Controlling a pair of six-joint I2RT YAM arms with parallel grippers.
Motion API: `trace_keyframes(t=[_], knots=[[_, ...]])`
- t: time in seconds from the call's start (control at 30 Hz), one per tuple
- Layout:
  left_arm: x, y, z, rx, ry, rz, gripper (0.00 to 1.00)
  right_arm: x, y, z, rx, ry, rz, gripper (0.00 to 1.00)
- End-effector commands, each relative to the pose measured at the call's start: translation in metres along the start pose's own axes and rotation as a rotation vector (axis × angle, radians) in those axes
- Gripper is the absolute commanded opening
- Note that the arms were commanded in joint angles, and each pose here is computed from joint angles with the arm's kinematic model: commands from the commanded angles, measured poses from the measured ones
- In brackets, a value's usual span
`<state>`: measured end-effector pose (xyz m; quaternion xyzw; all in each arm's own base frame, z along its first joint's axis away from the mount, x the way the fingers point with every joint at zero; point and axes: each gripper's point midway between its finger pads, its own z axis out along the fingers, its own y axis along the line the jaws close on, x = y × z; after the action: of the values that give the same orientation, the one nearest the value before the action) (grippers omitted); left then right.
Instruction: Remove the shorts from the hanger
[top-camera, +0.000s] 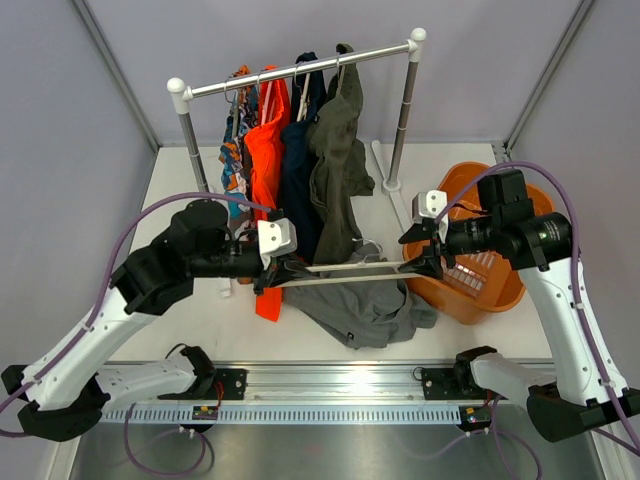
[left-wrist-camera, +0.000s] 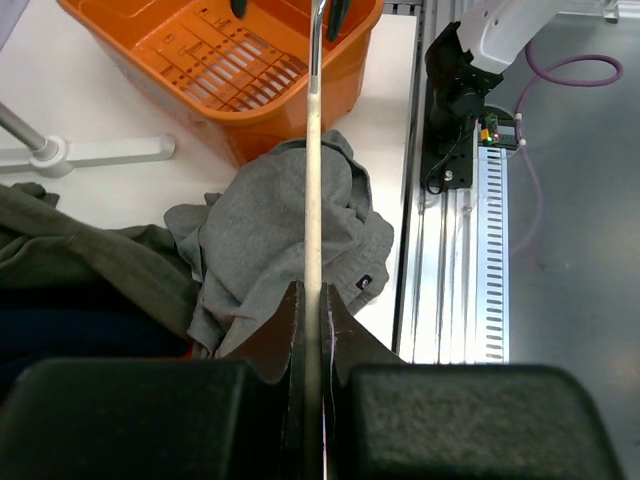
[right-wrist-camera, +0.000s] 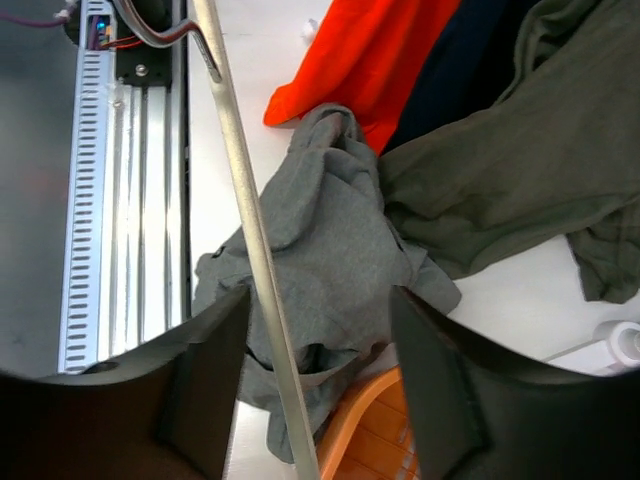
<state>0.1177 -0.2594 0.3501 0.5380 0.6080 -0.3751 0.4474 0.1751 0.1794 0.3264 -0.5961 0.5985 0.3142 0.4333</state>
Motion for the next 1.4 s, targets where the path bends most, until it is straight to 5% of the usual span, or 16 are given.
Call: trace_keyframes(t=[0.0,0.07,0.2,0.3,0.47,0.57,0.67,0.9,1.13,1.37], knots=[[-0.035,0.000,0.001,0.033,-0.112,0.092,0.00,0.007,0.016,0.004,-0.082,0.015,-0.005,0.58],[-0.038,0.003,0.002,0.032,-0.117,0.098,0.00,0.012,0.020,0.006,-0.102,0.023,0.000,0.52],[-0.040,0.012,0.008,0.016,-0.129,0.091,0.00,0.011,0.026,0.004,-0.105,0.015,0.006,0.16],[-0.041,0.025,0.011,-0.040,-0.147,0.074,0.00,0.008,0.032,-0.001,-0.094,0.008,-0.013,0.04],[-0.060,0.050,0.004,-0.197,-0.258,0.092,0.37,0.013,0.046,-0.007,-0.062,0.003,-0.044,0.00],[-0.075,0.063,-0.007,-0.296,-0.333,0.101,0.81,0.021,0.048,-0.013,-0.007,0.016,-0.028,0.00],[-0.090,0.076,-0.027,-0.412,-0.381,0.093,0.97,0.024,0.052,-0.024,0.068,0.002,-0.003,0.00],[-0.070,0.103,-0.061,-0.664,-0.340,-0.004,0.99,0.014,0.007,-0.054,0.476,-0.100,0.187,0.00],[-0.027,0.100,-0.054,-0.671,-0.283,-0.084,0.99,-0.024,-0.046,-0.101,0.850,-0.292,0.398,0.00],[0.005,0.094,-0.050,-0.679,-0.310,-0.186,0.99,-0.020,-0.122,-0.107,0.965,-0.274,0.623,0.00]])
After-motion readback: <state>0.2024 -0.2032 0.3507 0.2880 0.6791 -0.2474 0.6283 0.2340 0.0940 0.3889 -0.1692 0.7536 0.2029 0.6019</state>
